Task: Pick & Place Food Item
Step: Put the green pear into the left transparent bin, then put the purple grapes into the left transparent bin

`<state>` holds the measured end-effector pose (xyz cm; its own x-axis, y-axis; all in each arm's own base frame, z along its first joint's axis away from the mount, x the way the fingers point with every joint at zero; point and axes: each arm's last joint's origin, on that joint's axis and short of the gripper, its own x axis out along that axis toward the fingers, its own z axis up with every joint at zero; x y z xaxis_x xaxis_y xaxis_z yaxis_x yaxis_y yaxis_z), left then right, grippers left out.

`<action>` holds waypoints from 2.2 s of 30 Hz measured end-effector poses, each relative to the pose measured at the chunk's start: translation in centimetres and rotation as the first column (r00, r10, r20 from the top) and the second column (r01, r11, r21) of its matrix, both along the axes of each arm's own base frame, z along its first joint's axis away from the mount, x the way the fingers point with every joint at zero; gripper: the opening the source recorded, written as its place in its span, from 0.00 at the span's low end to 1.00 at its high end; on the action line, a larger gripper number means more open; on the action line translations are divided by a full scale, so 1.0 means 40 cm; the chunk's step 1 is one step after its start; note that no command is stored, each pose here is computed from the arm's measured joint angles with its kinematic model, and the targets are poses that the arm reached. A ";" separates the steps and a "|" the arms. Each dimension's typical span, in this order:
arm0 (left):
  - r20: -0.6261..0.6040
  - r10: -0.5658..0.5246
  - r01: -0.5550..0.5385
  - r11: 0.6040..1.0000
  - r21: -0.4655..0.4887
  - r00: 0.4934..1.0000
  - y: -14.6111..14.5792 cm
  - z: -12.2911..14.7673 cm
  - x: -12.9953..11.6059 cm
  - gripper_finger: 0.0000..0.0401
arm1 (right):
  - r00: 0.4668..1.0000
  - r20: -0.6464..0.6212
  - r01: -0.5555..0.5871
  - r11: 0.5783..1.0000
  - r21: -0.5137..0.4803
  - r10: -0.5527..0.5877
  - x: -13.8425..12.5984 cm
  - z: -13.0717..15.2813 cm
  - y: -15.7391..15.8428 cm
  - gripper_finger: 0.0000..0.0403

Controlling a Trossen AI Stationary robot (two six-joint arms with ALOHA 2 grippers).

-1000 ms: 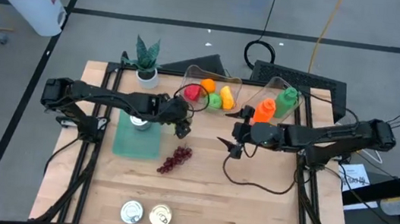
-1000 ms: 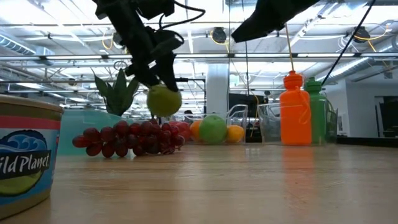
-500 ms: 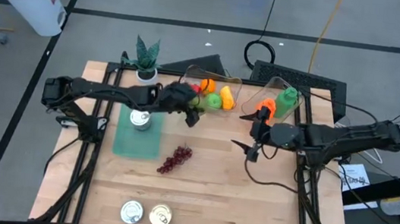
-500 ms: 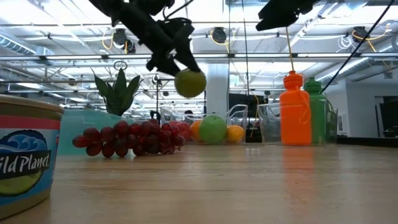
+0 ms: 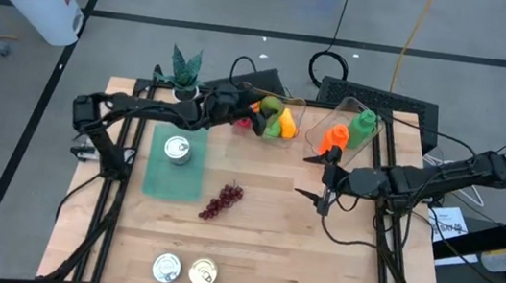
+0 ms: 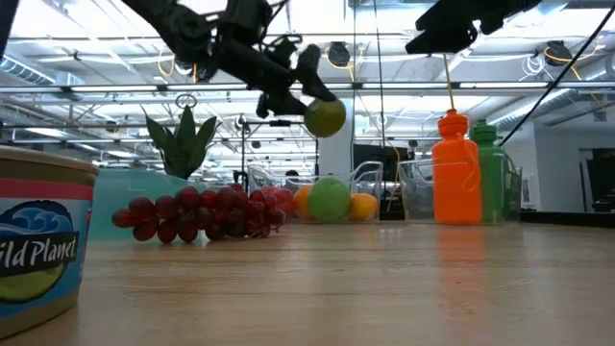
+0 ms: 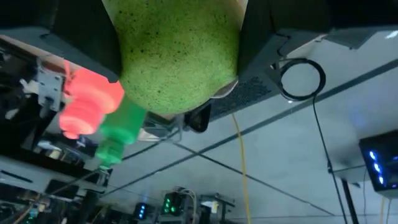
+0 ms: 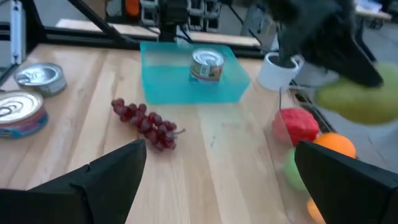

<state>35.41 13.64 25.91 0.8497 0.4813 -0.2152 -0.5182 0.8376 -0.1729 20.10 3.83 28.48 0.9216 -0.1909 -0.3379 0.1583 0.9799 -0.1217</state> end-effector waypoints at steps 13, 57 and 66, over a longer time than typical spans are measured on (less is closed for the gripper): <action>0.001 0.062 -0.061 0.991 -0.116 0.998 0.104 -0.127 0.098 0.70 | 0.996 0.089 -0.015 1.000 -0.028 0.017 -0.015 -0.001 -0.004 0.98; -0.360 -0.469 0.414 0.883 -0.224 0.806 -0.248 0.161 -0.080 0.89 | 0.999 0.042 -0.022 0.999 -0.044 0.024 -0.018 -0.011 -0.004 0.98; -0.567 -0.511 0.256 0.845 -0.469 0.647 -0.430 0.012 -0.172 0.86 | 0.999 0.042 -0.022 0.999 -0.044 0.024 -0.018 -0.011 -0.004 0.98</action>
